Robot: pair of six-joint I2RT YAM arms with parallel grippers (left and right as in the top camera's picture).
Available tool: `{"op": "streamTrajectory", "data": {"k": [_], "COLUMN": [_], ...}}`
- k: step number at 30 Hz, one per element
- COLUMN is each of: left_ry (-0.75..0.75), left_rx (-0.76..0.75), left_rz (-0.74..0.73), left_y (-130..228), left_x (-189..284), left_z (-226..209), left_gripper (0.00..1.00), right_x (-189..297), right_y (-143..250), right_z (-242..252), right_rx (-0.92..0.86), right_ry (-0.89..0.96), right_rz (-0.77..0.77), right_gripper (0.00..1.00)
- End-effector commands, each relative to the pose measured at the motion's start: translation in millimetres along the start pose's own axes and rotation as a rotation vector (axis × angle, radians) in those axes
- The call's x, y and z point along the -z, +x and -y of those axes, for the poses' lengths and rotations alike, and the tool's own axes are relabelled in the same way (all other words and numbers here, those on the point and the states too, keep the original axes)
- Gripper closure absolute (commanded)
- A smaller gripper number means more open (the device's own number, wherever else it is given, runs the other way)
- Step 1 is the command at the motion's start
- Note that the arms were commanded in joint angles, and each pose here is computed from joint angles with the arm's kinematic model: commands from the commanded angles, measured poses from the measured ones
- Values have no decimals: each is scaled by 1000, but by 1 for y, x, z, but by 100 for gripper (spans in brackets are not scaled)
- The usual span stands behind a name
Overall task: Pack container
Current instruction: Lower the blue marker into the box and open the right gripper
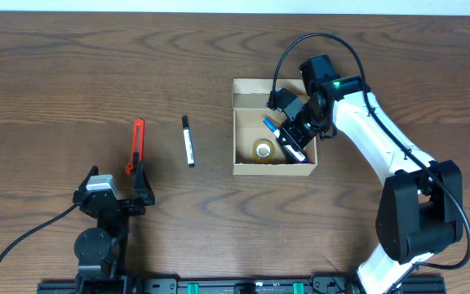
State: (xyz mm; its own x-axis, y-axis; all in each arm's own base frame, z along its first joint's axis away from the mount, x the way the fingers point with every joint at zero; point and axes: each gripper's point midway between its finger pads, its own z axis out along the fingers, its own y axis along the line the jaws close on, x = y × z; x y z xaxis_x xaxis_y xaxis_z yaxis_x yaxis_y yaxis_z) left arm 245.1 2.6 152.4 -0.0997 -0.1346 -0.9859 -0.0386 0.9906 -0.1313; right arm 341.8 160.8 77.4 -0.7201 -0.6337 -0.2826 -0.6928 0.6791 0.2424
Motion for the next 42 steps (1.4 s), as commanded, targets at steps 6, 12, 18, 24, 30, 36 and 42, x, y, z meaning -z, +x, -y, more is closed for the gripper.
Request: {"op": "streamTrajectory", "data": {"k": [6, 12, 18, 24, 30, 36, 42], "left_ry": [-23, -23, -23, -23, -23, -23, -23], "left_rx": [-13, -13, -13, -13, -13, -13, -13], "left_rz": [-56, -56, -56, -56, -56, -56, -56], "left_y": [17, 17, 17, 17, 17, 17, 17], "left_x": [0, 0, 0, 0, 0, 0, 0], "left_z": [-5, -5, -5, -5, -5, -5, -5], "left_gripper": [5, 5, 5, 5, 5, 5, 5], "right_x": [-20, -28, -29, -29, -29, -28, -13], "right_y": [11, 17, 14, 13, 13, 11, -8], "right_z": [-5, -4, -3, -1, -1, -1, 2], "right_rx": [-43, -54, -67, -65, -79, -81, -91], "right_ry": [-29, -30, -24, -18, -18, -16, 0], "right_rz": [-8, -10, 3, 7, 7, 13, 52], "right_gripper": [99, 99, 99, 96, 73, 48, 46]}}
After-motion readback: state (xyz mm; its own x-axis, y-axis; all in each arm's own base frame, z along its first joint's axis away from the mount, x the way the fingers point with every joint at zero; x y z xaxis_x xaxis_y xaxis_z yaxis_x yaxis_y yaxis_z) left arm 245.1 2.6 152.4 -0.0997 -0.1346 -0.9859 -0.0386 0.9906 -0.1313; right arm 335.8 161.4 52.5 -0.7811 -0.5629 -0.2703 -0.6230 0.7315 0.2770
